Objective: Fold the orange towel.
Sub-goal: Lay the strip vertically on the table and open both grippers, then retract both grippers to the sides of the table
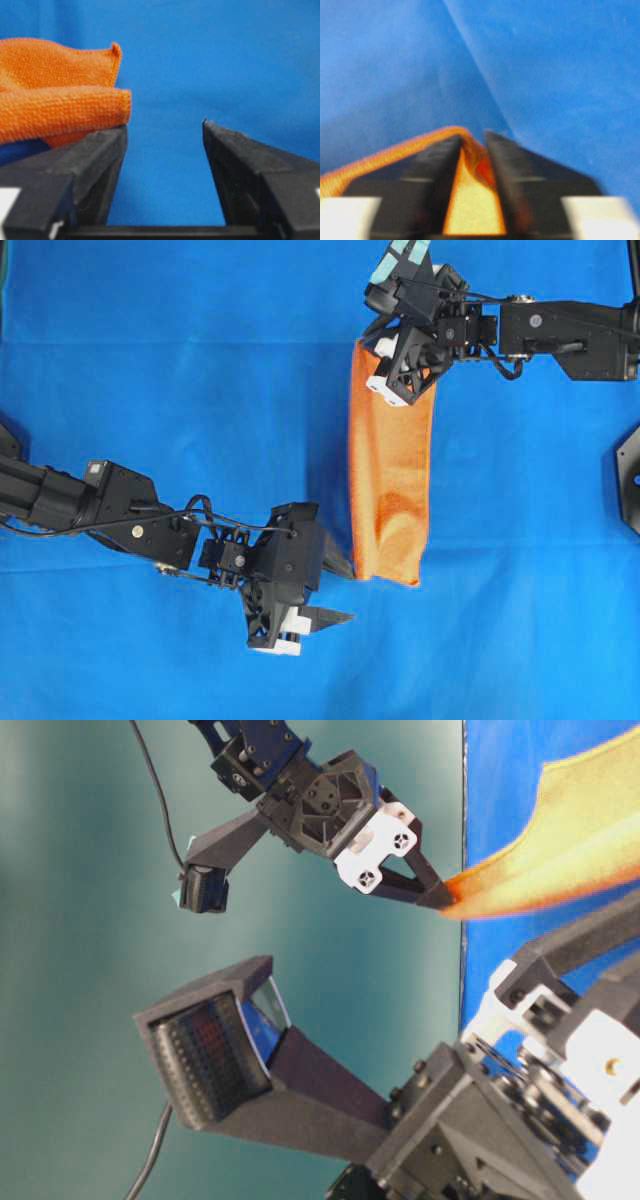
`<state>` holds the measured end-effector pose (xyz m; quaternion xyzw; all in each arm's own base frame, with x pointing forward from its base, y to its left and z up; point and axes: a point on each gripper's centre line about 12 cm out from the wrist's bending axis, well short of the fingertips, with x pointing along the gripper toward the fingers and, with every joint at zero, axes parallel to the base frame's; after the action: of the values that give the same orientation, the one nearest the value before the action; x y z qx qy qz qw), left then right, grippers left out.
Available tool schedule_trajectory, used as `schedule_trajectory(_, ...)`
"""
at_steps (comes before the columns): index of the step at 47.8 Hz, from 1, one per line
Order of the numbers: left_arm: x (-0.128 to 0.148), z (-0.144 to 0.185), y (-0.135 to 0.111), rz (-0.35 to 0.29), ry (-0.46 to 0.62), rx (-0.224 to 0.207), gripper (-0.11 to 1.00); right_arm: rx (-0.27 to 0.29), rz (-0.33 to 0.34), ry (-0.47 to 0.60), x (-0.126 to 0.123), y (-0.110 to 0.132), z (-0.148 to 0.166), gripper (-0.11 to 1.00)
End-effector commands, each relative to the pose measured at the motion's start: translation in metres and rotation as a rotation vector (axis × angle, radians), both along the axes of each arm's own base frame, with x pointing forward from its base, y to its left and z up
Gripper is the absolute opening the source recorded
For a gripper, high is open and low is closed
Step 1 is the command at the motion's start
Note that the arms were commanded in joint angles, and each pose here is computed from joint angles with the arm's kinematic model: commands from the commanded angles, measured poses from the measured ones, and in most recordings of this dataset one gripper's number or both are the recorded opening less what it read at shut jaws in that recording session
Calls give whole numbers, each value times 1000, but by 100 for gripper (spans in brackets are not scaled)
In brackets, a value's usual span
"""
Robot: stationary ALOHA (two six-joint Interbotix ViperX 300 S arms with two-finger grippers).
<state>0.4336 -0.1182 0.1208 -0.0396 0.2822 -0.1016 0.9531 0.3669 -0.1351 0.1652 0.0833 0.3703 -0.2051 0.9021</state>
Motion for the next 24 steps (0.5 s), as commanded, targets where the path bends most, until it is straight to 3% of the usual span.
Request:
schedule_trajectory(1,2,29,3,5,-60,-13,59,-28,27,-38,5,4,17,50)
schedule_trajectory(4,-1,41,3,-1,-76,-11,59,-44,45,-40,5,6,20,62)
schedule_trajectory(13,-18,77,8,-11,-119,-5,59,-90,103,-70,4,20,41,55)
schedule_trajectory(24,-60,111,24,-13,-180,12,59,-110,161,-117,-15,49,66,55)
